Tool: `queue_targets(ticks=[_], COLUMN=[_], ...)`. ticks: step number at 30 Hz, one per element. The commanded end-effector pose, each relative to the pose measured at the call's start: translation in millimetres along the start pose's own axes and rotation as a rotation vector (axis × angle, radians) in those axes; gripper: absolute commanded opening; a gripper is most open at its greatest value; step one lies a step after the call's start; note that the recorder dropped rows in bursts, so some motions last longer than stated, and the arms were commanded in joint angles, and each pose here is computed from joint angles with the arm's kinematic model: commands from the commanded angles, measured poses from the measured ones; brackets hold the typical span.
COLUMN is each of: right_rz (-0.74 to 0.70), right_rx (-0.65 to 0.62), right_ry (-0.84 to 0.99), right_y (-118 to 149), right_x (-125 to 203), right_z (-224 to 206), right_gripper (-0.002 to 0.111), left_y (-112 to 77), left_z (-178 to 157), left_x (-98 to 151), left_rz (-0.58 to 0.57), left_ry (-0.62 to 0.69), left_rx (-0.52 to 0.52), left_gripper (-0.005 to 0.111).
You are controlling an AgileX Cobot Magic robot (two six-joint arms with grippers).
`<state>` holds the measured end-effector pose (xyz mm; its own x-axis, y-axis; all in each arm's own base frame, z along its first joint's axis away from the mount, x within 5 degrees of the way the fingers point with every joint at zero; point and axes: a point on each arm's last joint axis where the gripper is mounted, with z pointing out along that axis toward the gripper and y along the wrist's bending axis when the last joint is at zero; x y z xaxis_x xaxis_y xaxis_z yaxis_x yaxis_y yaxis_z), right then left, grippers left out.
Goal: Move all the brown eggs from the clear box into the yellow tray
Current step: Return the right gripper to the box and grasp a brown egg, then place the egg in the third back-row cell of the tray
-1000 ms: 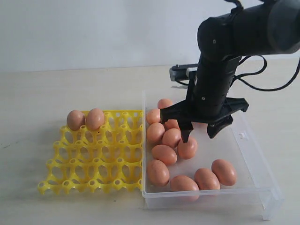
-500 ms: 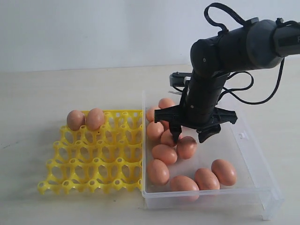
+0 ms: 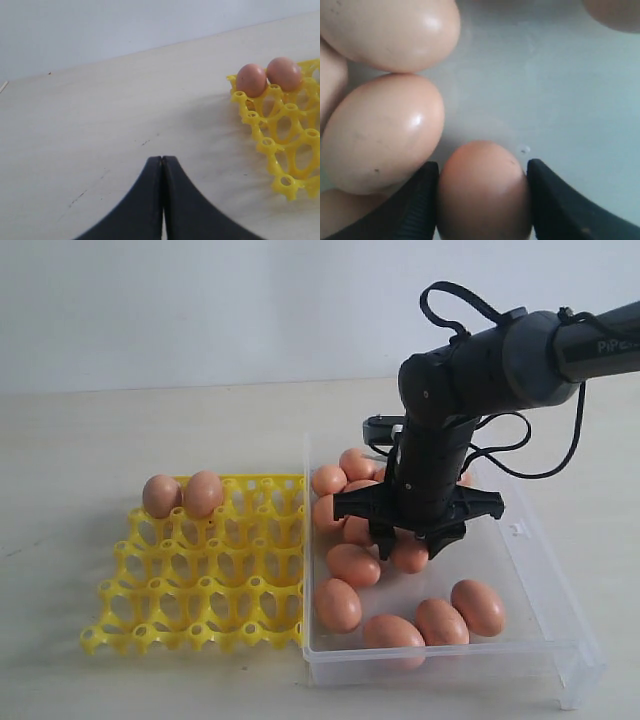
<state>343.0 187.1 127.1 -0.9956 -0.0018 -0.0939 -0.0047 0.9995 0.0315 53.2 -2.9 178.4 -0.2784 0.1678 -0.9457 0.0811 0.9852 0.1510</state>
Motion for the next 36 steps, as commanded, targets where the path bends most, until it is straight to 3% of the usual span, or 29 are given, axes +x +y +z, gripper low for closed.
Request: queue_targets(ticks=[1, 5, 10, 16, 23, 36], right_rz=[-0.107, -0.179, -0.377, -0.512, -0.642, -0.615], right_rx=[0.032, -0.001, -0.250, -0.482, -0.595, -0.598], right_ry=[-0.040, -0.189, -0.686, -1.070, -1.127, -1.001], right_y=[-4, -2, 39, 80, 99, 102], right_x=[-4, -11, -17, -8, -7, -5], right_z=[-5, -36, -87, -93, -56, 18], right_gripper=[0.000, 0.000, 0.000, 0.000, 0.000, 0.000], left_y=[0.2, 0.2, 0.2, 0.2, 0.2, 0.2], left_z=[-1, -1, -1, -1, -1, -1], left_x=[-2, -2, -2, -2, -2, -2], left_rz=[0.001, 0.001, 0.001, 0.001, 0.001, 0.001], left_ry=[-0.017, -0.017, -0.017, -0.017, -0.017, -0.017], left_rx=[-0.001, -0.001, -0.001, -0.001, -0.001, -0.001], left_gripper=[0.000, 0.000, 0.000, 0.000, 0.000, 0.000])
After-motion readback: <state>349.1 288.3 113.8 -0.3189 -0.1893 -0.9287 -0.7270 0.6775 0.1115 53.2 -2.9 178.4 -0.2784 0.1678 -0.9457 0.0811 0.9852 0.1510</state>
